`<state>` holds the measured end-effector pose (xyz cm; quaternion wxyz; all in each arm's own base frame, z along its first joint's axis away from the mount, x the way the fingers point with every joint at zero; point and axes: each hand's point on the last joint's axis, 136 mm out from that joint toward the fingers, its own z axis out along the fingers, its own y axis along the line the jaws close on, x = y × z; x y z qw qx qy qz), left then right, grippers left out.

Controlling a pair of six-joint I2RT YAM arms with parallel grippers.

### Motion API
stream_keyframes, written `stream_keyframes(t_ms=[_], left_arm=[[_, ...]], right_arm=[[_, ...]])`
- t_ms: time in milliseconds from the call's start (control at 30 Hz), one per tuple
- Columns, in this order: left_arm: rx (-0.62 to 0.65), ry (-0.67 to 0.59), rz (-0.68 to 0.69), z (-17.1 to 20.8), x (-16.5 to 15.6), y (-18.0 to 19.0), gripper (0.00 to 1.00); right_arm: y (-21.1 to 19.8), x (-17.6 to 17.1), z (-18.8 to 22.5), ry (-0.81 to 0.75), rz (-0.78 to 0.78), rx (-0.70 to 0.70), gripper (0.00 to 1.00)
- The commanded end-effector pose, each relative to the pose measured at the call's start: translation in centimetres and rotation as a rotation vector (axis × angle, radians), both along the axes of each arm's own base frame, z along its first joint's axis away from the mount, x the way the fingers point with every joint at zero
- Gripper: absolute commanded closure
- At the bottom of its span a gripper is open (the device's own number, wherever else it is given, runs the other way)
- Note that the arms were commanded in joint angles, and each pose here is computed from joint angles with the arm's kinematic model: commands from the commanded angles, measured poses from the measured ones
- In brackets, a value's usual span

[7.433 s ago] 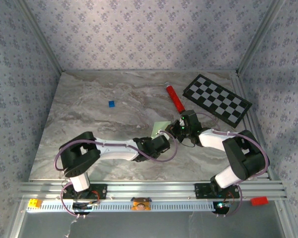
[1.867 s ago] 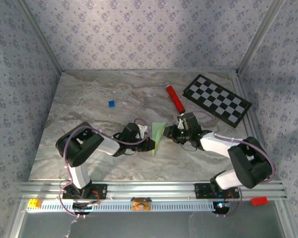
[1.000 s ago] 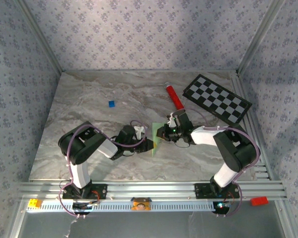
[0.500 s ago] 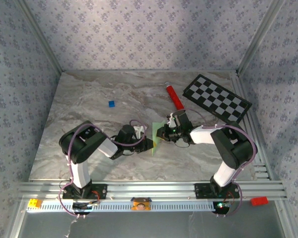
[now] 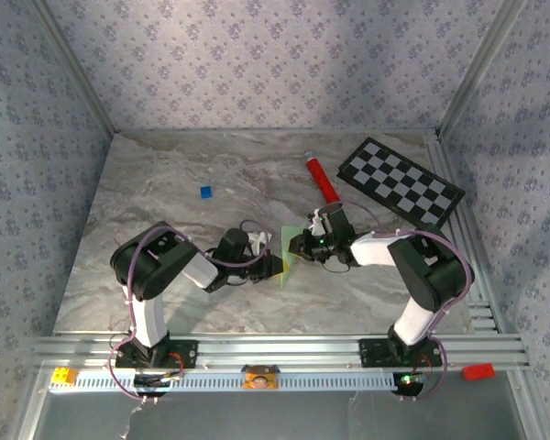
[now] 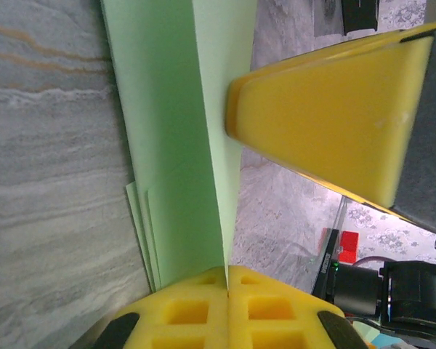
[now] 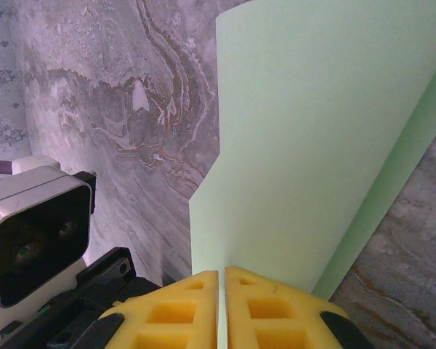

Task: Fold a paper plane with a square sheet of paper (pick it up from the middle)
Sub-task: Fold the wing for the fifth time at the center of the table.

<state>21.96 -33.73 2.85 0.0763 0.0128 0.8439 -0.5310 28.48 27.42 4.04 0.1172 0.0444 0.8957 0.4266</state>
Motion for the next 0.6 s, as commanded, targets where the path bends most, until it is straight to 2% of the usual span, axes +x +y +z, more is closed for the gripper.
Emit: stream_keyframes(t_ms=[0, 567], left_arm=[[0.179, 0.106, 0.019, -5.5, -1.5, 2.4, 1.0], [0.247, 0.15, 0.05, -7.1, -1.9, 4.0, 1.0]], right_arm=[[0.2, 0.3, -0.1, -0.008, 0.015, 0.003, 0.88], [-0.2, 0.4, -2.4, 0.043, -0.002, -0.049, 0.88]])
